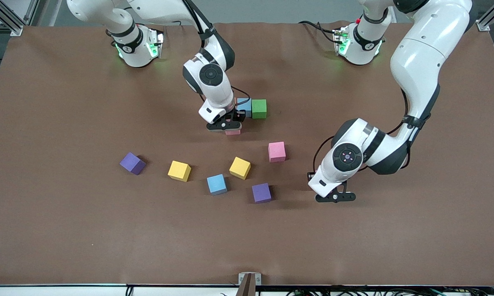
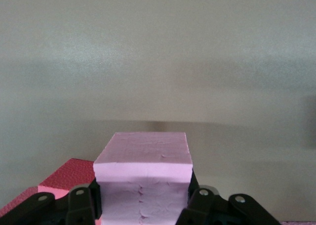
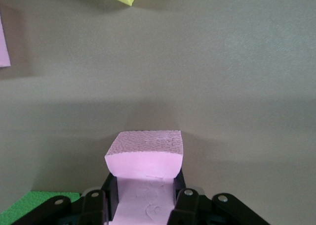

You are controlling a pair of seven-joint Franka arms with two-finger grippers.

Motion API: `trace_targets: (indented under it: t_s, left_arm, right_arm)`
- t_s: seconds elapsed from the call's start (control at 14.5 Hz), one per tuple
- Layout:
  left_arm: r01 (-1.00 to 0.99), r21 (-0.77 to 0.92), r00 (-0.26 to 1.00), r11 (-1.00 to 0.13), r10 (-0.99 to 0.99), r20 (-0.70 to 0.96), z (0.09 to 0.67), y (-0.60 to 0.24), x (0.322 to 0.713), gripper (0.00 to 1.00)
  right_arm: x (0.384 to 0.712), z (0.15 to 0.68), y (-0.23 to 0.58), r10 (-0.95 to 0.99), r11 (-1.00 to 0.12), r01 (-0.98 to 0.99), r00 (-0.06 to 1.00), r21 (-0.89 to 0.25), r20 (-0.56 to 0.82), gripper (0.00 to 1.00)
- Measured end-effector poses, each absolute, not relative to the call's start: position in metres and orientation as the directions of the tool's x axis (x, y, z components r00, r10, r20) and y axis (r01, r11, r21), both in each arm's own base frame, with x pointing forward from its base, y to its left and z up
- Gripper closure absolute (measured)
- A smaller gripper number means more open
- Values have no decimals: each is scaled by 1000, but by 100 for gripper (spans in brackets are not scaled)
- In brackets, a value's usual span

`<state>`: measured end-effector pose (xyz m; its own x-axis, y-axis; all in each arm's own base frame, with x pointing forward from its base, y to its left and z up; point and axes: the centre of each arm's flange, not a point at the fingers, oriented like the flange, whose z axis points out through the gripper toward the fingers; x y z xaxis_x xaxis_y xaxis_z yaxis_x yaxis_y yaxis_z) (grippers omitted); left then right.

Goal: Arrange 11 blocks into digit 3
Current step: 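Place the pink cube below the orange cube with the right gripper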

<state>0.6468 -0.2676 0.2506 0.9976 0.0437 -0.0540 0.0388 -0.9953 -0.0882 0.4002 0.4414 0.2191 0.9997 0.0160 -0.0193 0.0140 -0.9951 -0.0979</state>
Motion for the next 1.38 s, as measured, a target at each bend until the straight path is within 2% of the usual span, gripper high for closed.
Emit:
trace_targets:
  t_s: [0.48,0.76,1.38]
  left_arm:
    - [85,-66,996,-994,87,-36,266,-282,644,38]
    - [86,-62,996,-994,88,-24,274,-283,645,43]
    - [86,-61,996,-994,88,-19,278,-284,645,43]
  right_arm:
    - [397,219,436,39,-997,35,997,-65,-67,54]
    - [397,219,435,38,-997,34,997,-65,-68,54]
    - [397,219,435,38,-997,33,997,-66,-67,54]
